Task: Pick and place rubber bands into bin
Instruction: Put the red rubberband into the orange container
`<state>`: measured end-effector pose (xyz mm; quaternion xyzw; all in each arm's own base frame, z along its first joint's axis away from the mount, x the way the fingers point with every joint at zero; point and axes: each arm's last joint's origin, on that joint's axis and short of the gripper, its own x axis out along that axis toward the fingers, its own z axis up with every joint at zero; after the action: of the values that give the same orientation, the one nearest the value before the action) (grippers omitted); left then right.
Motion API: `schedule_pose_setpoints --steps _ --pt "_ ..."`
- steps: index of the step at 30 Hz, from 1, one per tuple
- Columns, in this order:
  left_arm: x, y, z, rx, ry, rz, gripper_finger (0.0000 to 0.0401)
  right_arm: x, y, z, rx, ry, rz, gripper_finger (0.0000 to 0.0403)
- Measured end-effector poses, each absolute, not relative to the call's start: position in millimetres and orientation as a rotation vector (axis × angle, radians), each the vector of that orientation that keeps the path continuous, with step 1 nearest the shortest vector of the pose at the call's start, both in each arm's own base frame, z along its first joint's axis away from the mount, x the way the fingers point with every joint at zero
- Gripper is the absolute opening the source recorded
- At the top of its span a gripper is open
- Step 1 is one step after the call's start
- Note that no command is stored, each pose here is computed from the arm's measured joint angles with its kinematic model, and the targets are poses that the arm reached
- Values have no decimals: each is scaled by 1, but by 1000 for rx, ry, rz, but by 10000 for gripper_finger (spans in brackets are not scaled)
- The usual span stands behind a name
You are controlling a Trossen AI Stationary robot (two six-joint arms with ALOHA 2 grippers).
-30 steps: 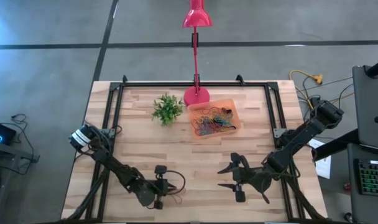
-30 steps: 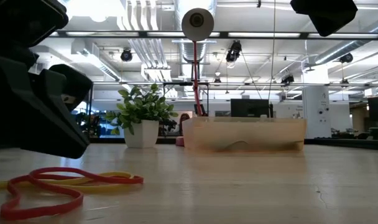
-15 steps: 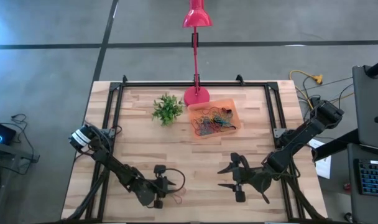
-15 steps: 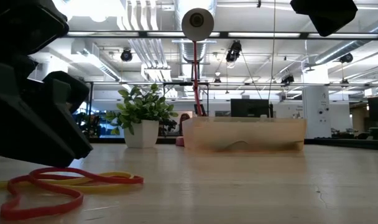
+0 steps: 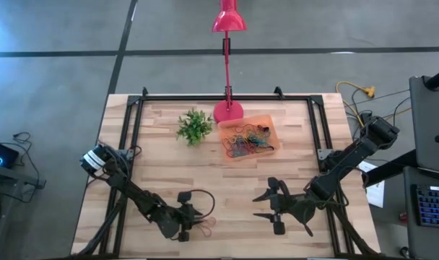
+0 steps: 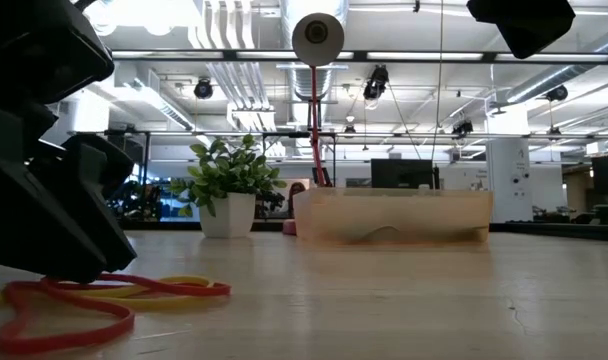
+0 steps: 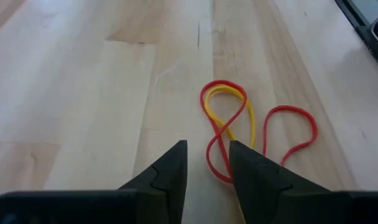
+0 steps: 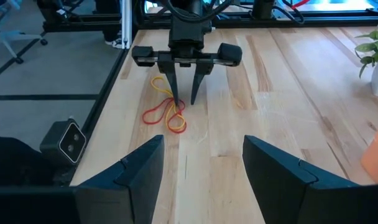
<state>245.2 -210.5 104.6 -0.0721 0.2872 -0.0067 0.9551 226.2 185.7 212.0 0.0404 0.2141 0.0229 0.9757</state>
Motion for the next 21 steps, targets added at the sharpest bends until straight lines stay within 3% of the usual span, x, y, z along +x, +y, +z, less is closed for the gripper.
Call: schedule_pose_setpoints --steps 21 --pt "245 -211 104 -222 619 -45 99 226 186 212 108 432 40 206"
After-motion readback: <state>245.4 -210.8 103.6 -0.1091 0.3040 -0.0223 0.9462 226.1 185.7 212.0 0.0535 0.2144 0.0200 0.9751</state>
